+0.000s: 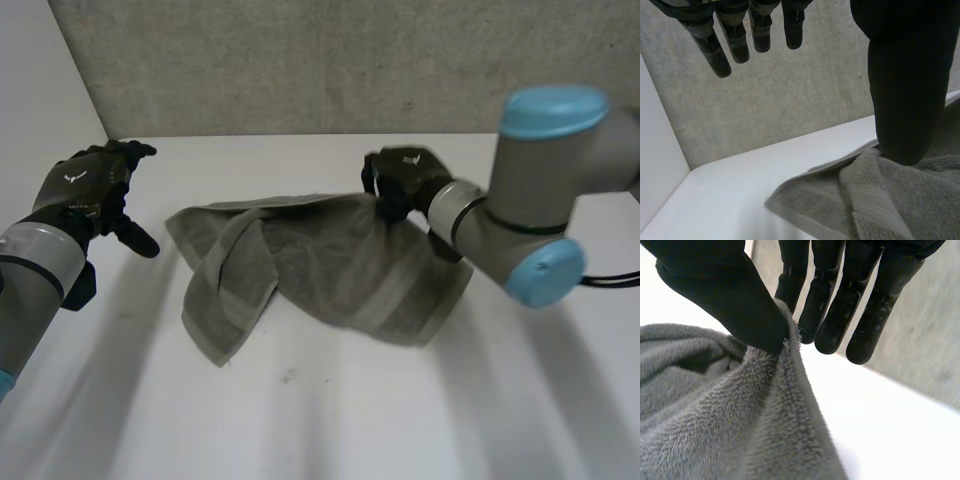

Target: Fold the towel.

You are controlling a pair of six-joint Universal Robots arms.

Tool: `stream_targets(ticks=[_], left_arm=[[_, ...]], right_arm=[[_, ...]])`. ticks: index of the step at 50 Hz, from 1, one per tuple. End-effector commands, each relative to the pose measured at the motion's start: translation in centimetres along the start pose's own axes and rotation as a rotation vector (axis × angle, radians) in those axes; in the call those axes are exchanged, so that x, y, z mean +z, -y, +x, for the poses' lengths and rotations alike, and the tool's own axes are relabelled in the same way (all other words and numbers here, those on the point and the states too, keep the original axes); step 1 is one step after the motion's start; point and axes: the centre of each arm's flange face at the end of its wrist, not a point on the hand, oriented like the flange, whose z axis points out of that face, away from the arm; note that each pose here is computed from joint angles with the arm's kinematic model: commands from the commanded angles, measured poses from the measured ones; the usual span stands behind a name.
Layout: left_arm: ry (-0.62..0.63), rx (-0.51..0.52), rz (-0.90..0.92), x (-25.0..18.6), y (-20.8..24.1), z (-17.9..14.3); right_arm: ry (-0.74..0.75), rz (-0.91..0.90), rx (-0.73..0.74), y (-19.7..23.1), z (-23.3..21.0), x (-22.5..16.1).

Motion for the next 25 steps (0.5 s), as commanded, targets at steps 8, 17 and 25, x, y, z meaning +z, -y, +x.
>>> stream_targets(ticks=[8, 17, 25], left_arm=[[-0.184, 0.022, 0.101, 4.4, -0.4, 1.6], [-0.402, 0.024, 0.018, 6.2, -4.3, 6.4], [-0.506, 0.067, 0.005, 7.6, -6.6, 10.4]], right_arm=[[0.025, 0.104, -0.512, 6.0, -4.5, -11.4], [-0.005, 0.231, -0.582, 9.3, -5.8, -17.2], [-0.018, 0.288, -0.600, 10.6, -6.2, -19.9]])
